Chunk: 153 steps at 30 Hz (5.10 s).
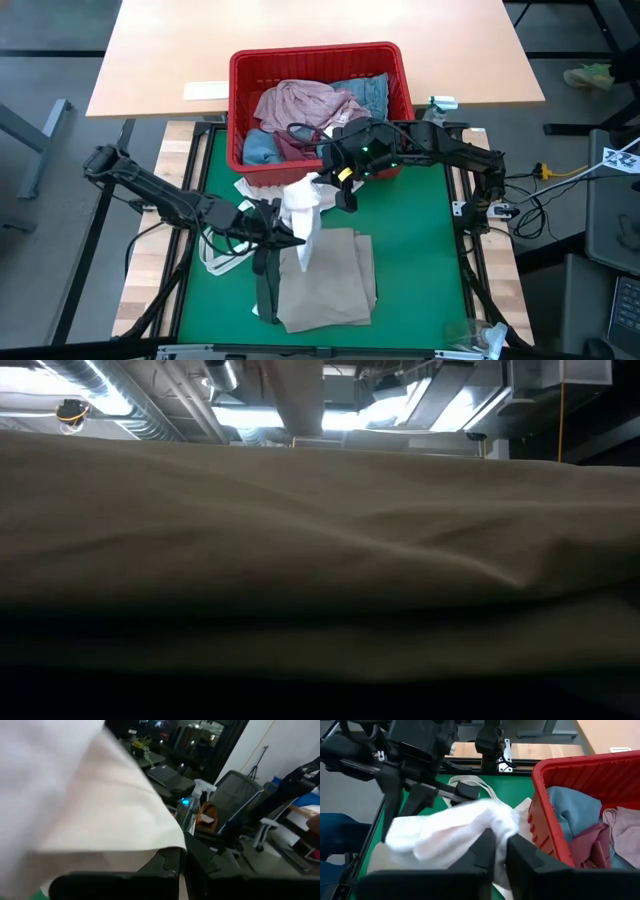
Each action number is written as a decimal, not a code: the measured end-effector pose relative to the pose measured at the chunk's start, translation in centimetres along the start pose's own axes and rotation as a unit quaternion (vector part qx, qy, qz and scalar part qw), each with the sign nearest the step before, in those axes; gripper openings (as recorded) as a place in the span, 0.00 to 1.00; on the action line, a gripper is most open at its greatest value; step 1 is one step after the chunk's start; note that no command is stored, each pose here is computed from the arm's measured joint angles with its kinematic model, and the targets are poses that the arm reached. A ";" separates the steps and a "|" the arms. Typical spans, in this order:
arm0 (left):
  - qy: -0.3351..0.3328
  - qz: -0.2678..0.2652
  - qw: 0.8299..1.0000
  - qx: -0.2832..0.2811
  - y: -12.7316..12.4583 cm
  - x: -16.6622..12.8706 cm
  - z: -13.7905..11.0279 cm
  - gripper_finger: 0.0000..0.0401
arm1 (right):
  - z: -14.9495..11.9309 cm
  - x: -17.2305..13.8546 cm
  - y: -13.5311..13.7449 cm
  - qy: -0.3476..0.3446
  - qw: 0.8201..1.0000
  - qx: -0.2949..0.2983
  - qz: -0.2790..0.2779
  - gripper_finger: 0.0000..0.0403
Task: Fold laundry
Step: Fold the pink panty
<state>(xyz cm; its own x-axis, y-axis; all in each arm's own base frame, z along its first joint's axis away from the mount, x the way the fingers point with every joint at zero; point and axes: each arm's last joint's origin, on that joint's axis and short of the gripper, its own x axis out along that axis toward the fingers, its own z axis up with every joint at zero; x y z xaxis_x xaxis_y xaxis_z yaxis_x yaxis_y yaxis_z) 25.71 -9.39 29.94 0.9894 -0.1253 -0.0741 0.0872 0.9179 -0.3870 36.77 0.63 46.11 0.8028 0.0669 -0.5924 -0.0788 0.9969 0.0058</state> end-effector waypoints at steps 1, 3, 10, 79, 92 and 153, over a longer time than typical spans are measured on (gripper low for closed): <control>-0.004 -0.003 1.000 -0.001 0.0 0.2 0.0 0.01 | -0.1 0.0 0.0 0.005 1.000 0.000 -0.005 0.16; -0.013 -0.007 1.000 -0.004 -0.1 0.4 -0.1 0.01 | -0.4 0.0 -0.1 0.021 0.999 0.001 -0.024 0.24; -0.024 -0.005 1.000 -0.008 -0.1 0.6 0.0 0.01 | -2.2 -0.3 -0.2 0.116 0.991 0.036 -0.055 0.46; -0.056 0.094 0.994 -0.014 0.6 0.5 0.1 0.02 | -16.9 15.0 19.5 -0.026 0.978 0.184 -0.099 0.51; -0.053 0.087 0.995 -0.014 0.5 0.5 0.0 0.02 | -15.3 16.3 16.8 -0.132 0.921 0.358 -0.074 0.51; -0.007 0.070 0.998 0.000 -0.4 0.2 -1.1 0.02 | -15.5 13.7 18.4 -0.190 0.889 0.378 -0.172 0.51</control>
<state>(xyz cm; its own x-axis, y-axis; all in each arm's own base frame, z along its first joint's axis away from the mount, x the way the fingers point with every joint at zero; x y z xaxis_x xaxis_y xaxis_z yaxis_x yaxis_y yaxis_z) 25.79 -10.17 29.06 0.9935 0.0089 -0.1137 -0.0512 0.9258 -0.3746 37.12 19.27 25.58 0.8554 -0.3826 -0.3490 0.5155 0.6941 0.5024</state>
